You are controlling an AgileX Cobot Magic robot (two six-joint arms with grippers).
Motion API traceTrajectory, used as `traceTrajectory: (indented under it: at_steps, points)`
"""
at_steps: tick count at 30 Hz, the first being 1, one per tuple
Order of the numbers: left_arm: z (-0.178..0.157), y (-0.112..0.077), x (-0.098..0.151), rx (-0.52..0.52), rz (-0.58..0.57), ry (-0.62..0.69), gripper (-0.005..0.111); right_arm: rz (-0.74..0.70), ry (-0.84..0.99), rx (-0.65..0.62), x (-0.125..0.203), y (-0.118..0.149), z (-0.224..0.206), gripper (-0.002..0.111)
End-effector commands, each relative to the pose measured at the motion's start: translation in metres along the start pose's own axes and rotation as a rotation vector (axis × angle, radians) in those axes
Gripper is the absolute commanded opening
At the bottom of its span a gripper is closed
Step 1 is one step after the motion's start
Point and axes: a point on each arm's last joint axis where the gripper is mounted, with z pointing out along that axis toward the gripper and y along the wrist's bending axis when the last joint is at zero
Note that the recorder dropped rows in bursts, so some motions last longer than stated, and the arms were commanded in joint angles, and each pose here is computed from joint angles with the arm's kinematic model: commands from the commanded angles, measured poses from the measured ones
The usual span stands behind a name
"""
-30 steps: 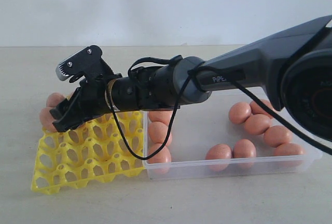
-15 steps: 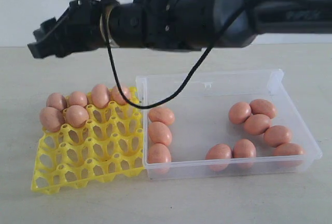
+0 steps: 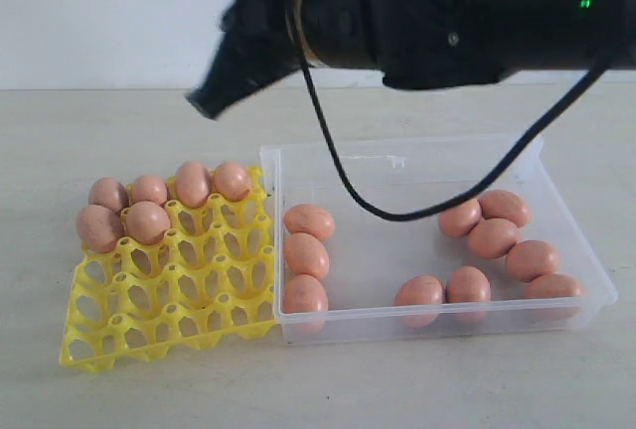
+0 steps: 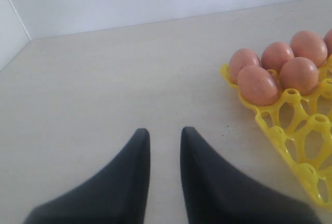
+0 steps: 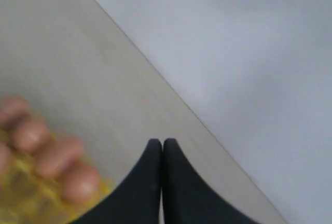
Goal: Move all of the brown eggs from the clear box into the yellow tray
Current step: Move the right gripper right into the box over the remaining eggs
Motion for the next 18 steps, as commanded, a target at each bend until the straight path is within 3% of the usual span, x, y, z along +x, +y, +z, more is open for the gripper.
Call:
traceTrajectory:
  at_steps: [1,4,8,10,12,14,18]
  points:
    - [0.0,-0.001,0.0,0.007,-0.002,-0.006,0.022,-0.153,0.461,0.357,0.048,-0.031,-0.016,0.0]
    - [0.0,-0.001,0.0,0.007,-0.002,-0.006,0.022,-0.06,0.75,0.293,0.074,-0.032,-0.028,0.0]
    - [0.0,-0.001,0.0,0.007,-0.002,-0.006,0.022,0.159,0.94,-0.13,0.099,-0.016,-0.033,0.0]
    - [0.0,-0.001,0.0,0.007,-0.002,-0.006,0.022,0.287,0.982,-0.233,0.107,-0.018,-0.034,0.0]
    - [0.0,-0.001,0.0,0.007,-0.002,-0.006,0.022,0.41,1.006,-0.249,0.115,-0.025,-0.034,0.0]
    - [0.0,-0.001,0.0,0.007,-0.002,-0.006,0.022,0.436,0.98,-0.209,0.12,-0.038,-0.031,0.0]
    - [0.0,-0.001,0.0,0.007,-0.002,-0.006,0.022,0.356,0.972,-0.154,0.128,-0.055,-0.03,0.0]
